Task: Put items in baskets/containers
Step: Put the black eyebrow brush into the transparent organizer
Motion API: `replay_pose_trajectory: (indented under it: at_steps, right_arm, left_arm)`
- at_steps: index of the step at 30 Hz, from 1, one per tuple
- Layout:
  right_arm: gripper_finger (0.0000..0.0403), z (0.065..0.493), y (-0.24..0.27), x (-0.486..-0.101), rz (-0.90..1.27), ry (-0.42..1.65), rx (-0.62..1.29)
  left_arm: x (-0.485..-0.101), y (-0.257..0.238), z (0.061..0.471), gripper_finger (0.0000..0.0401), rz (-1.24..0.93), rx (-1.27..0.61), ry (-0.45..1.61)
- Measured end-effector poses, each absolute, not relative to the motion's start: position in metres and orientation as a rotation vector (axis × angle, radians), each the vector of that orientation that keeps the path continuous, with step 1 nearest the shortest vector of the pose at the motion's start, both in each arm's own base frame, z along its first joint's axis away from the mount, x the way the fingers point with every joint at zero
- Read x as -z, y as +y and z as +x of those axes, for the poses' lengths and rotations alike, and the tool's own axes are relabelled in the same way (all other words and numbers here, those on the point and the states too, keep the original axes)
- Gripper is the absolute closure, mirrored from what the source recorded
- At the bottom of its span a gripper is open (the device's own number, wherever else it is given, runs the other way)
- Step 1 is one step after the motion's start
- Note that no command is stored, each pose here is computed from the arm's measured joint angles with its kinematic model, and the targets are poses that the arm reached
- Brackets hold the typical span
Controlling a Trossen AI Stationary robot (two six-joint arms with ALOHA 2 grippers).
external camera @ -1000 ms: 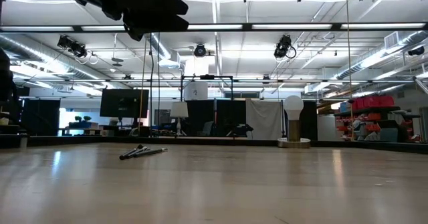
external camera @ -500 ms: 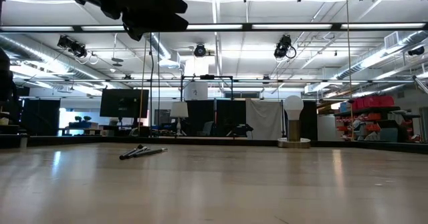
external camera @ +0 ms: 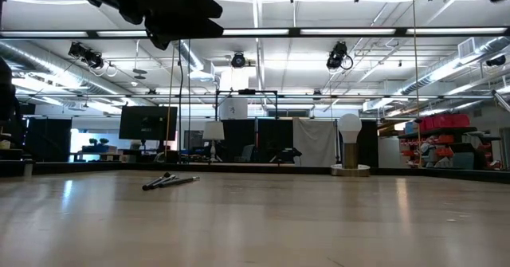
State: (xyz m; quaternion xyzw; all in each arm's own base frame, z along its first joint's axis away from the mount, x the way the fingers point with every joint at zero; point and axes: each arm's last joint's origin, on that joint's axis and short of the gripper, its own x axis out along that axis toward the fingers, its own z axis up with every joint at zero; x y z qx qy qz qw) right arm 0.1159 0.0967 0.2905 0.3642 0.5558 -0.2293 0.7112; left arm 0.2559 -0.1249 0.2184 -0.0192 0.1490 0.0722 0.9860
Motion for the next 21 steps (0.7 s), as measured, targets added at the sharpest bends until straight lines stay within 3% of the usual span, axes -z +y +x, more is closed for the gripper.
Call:
replay_pose_trajectory:
  at_steps: [6, 11, 16, 21]
  right_arm:
    - [0.0212, 0.166, 0.128, -0.307, 0.691, 0.786, 0.112]
    - [0.0228, 0.218, 0.155, -0.308, 0.385, 0.457, -0.020]
    - [0.0240, 0.270, 0.160, -0.274, 0.208, 0.416, 0.016]
    - [0.0235, 0.303, 0.141, -0.237, 0.168, 0.496, 0.122]
  left_arm:
    - [-0.208, -0.111, 0.255, 0.0199, -0.090, -0.311, 0.365]
    - [-0.190, -0.086, 0.248, 0.0199, -0.207, -0.550, 0.487]
    - [-0.174, -0.063, 0.235, 0.0198, -0.274, -0.740, 0.624]
    - [-0.151, -0.050, 0.223, 0.0179, -0.361, -0.798, 0.648]
